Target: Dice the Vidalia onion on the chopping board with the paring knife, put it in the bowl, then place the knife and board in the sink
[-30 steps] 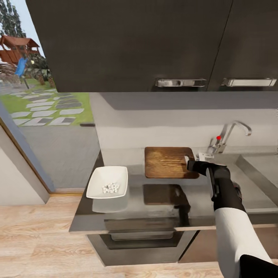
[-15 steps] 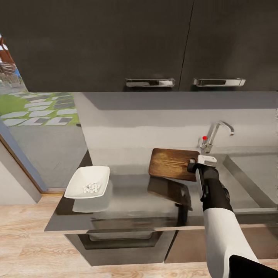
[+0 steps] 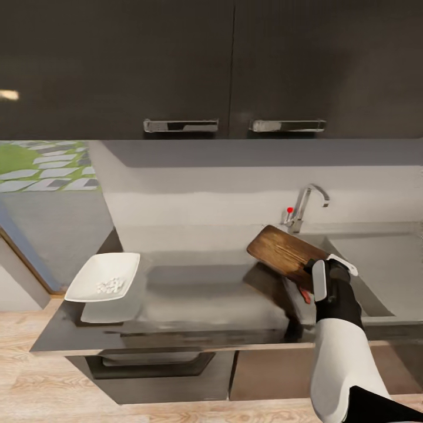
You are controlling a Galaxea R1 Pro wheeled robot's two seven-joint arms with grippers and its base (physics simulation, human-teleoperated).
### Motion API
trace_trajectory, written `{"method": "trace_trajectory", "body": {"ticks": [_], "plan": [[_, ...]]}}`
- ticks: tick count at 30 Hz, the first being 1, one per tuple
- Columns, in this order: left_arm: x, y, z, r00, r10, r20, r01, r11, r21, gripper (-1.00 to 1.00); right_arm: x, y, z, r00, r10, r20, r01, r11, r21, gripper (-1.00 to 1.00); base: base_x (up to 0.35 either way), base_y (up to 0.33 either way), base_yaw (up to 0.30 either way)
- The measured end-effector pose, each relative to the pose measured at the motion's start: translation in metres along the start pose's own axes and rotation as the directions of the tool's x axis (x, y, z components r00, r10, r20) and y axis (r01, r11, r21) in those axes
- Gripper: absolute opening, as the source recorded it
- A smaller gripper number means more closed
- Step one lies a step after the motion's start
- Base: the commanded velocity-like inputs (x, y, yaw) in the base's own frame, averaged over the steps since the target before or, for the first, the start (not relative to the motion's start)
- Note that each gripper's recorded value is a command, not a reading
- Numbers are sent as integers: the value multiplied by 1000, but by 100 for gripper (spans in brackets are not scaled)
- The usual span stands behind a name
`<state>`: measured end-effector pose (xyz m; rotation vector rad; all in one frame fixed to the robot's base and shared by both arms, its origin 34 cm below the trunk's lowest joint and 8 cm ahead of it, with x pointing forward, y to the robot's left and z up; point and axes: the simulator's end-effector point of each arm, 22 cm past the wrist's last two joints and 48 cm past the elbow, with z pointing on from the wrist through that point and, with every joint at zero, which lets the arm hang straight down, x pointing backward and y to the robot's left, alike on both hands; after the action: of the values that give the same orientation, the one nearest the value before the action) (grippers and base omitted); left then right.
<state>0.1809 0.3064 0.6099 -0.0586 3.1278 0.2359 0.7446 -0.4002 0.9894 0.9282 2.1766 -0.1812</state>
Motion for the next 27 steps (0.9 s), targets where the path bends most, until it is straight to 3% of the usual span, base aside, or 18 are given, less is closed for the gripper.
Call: {"method": "trace_trajectory", "body": {"ticks": [3,7,10,14,16,18,21,24,26,27], "plan": [[0,0,0,1000,0,0,0,1000,0,100,3,-10,1,1000,29,-13,-28,999,36,-100,0,-306,0],[0,0,0,1000,-1,0,1,1000,-1,100,11,-10,1,993,109,-49,-107,994,33,-100,0,-274,0],[0,1,0,1000,-1,0,1,1000,-1,100,14,-15,1,990,126,-56,-122,991,59,-100,0,-158,0],[0,1,0,1000,-1,2,1,1000,-1,100,10,-25,2,987,162,-6,-161,981,113,-100,0,-26,0],[-1,1,0,1000,-1,4,1,1000,0,100,16,-39,5,982,187,22,-187,964,187,-100,0,-5,0],[-2,0,0,1000,-1,9,1,1000,1,100,17,-64,-1,976,209,61,-218,928,302,-100,0,-2,0],[-3,-2,0,1000,-2,13,2,1000,3,100,23,-82,-10,956,271,114,-294,869,397,-100,0,0,0],[-4,-3,0,1000,-1,16,1,1000,6,100,27,-108,-28,933,315,174,-359,780,513,-100,0,0,0],[-5,-4,0,1000,-1,17,1,1000,7,100,35,-109,-37,915,360,183,-400,737,545,-100,0,0,0],[-5,-4,0,1000,-1,19,1,1000,7,100,34,-110,-47,904,377,203,-422,705,570,-100,0,0,0]]}}
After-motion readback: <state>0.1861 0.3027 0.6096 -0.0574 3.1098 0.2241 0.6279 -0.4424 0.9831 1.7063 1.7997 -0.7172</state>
